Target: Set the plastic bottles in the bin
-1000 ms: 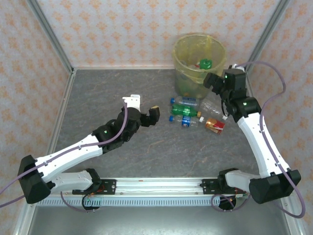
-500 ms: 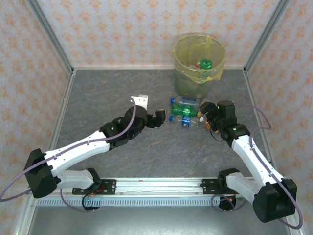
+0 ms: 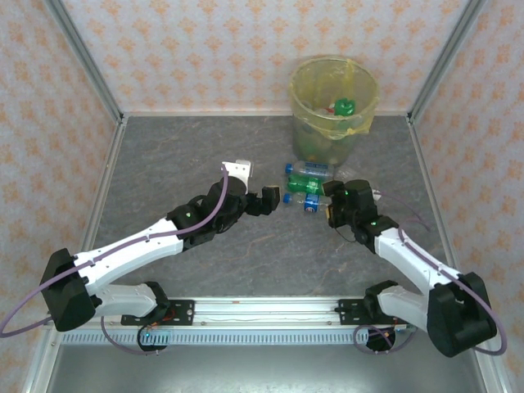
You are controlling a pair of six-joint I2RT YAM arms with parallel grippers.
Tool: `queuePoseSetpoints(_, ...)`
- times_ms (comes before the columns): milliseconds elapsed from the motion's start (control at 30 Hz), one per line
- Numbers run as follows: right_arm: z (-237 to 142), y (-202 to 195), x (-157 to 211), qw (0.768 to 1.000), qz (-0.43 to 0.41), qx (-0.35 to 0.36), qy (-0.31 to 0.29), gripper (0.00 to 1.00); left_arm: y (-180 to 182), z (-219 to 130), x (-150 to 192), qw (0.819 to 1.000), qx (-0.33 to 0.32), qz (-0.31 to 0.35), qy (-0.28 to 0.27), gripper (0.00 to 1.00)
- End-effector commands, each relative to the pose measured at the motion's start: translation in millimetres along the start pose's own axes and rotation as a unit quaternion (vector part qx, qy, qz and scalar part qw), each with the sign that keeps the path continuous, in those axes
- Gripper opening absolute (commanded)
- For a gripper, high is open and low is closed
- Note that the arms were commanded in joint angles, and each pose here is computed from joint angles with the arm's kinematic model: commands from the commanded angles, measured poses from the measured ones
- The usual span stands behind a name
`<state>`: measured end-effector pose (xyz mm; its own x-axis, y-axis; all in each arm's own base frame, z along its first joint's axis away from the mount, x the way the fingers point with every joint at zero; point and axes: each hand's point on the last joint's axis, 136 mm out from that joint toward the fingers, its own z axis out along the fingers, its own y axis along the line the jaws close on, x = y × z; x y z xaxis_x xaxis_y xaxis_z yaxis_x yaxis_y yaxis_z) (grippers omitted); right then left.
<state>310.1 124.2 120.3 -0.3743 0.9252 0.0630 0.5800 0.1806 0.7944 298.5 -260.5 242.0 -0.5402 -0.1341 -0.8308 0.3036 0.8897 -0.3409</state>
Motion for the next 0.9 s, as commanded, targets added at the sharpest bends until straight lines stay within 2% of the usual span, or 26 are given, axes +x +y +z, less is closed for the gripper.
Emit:
queuePoseSetpoints(0, 8, 7, 2, 0.999, 0.044, -0.017, 0.0, 0.75, -6, 0, -13, 1.0, 0.01, 0.003, -0.007, 0.99)
queuePoseSetpoints(567, 53, -23, 3, 0.995, 0.07, 0.064, 0.003, 0.73, 5, -10, -15, 1.0, -0.012, 0.006, -0.019, 0.99)
queuePoseSetpoints(867, 69, -32, 0, 0.993, 0.066, 0.095, -0.004, 0.69, 11, -12, -15, 0.999, -0.023, 0.007, -0.023, 0.99)
